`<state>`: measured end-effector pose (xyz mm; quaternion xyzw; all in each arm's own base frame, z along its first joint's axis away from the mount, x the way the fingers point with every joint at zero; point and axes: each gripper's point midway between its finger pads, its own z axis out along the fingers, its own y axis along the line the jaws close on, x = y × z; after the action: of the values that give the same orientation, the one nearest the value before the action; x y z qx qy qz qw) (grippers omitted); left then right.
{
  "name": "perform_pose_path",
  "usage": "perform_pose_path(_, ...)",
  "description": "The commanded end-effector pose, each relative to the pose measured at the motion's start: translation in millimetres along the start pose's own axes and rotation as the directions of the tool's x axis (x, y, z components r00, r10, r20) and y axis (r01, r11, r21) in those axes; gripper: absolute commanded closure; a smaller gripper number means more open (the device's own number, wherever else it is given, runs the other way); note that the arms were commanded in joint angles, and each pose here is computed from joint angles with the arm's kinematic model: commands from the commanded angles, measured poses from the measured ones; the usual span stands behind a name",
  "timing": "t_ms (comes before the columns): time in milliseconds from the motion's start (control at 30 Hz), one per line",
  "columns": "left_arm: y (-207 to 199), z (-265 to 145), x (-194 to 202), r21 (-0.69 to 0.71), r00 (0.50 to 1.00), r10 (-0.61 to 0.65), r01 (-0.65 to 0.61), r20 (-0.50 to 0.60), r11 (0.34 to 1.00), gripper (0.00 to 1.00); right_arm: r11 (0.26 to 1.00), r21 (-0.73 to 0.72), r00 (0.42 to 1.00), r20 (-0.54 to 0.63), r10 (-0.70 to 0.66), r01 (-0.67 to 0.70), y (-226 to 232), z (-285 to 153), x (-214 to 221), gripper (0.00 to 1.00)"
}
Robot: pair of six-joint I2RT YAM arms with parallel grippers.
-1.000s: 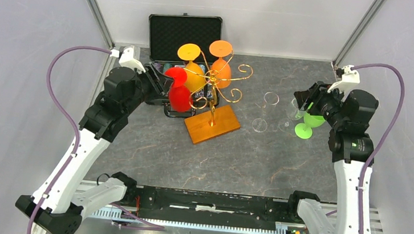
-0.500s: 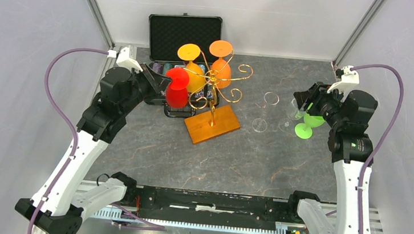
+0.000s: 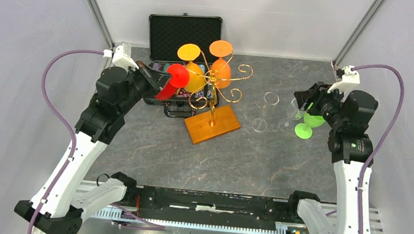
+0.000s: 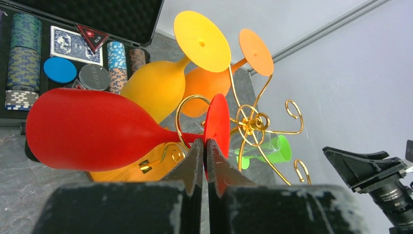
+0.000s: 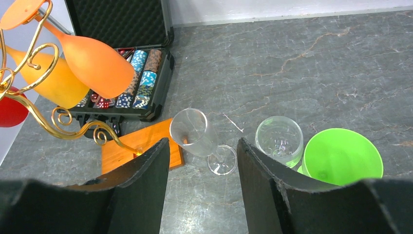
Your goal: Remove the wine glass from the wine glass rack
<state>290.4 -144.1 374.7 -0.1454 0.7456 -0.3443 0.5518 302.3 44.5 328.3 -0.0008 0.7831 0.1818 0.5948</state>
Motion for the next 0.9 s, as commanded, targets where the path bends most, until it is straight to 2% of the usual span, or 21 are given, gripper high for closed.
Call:
perform_pose_path(0,-24.5,-6.4,-35.6,0.071,0.990,-0.080,0.072,0.120,0.995,0.98,1.000,-0.004,0.998,0.055,-0.013,0.014,2.6,-3.1,-12.5,0.42)
perform_pose_path(233,-24.6,3.3,-45.3,0.079,0.977,-0.129,0.117,0.172,0.990,0.98,1.000,-0.001,0.999,0.052,-0.012,0.012,1.5,-2.5,-10.9,0.42)
perform_pose_path(433,-29.9,19.7,-32.2,0.109,0.986,-0.132,0.121,0.104,0.987,0.98,1.000,-0.012,0.998,0.057,-0.023,0.024,4.0,-4.5,-11.6,0.42)
perform_pose_path(700,-48.2,20.2,-13.4,0.201,0.991,-0.130,0.130,-0.014,0.971,0.98,0.995,-0.074,0.994,0.090,-0.057,0.064,18.6,-13.7,-18.6,0.31)
perform_pose_path(867,-48.6,17.6,-7.8,0.210,0.990,-0.135,0.140,-0.038,0.968,0.98,0.995,-0.078,0.993,0.108,-0.054,0.063,21.3,-17.1,-22.8,0.30)
